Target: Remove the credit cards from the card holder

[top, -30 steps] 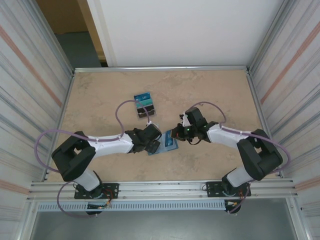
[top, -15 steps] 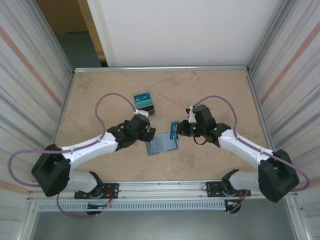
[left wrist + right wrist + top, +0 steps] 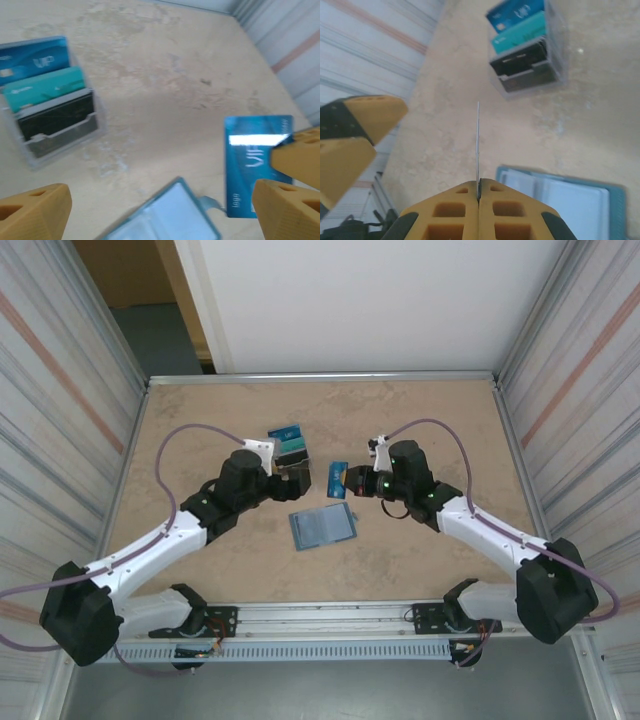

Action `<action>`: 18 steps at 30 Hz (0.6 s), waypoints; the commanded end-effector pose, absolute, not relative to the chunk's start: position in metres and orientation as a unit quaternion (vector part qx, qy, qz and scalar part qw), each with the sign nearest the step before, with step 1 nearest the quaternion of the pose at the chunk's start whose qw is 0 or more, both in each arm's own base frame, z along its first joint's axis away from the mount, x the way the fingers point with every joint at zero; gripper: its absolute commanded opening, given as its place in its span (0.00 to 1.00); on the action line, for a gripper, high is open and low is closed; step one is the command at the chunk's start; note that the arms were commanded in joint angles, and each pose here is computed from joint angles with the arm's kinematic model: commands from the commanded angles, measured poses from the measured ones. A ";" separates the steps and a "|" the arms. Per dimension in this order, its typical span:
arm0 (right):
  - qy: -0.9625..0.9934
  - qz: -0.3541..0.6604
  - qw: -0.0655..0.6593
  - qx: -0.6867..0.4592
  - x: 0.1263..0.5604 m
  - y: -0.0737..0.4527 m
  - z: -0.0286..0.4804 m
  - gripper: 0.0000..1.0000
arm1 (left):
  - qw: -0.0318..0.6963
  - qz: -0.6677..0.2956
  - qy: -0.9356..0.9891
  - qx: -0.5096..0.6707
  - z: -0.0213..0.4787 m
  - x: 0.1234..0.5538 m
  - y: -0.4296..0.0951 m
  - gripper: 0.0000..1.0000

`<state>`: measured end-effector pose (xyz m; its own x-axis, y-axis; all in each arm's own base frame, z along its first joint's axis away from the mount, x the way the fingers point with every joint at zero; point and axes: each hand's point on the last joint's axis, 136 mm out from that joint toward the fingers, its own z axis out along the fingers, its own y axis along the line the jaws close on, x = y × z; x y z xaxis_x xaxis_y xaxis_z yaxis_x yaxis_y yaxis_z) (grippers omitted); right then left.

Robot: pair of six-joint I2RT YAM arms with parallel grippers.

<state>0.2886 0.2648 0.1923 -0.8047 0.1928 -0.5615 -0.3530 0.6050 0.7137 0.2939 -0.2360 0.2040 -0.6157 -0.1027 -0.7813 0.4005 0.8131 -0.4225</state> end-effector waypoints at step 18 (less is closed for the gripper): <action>0.739 0.596 0.292 -0.118 0.280 0.311 0.263 0.00 | 0.390 -0.463 0.779 0.160 0.238 0.279 -0.286 0.53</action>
<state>0.2812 0.3019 0.2345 -0.8196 0.1736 -0.5460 -0.4678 0.3475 0.8127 0.2787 -0.2805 0.2237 -0.6629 -0.0987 -0.7422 0.5736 0.5702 -0.5881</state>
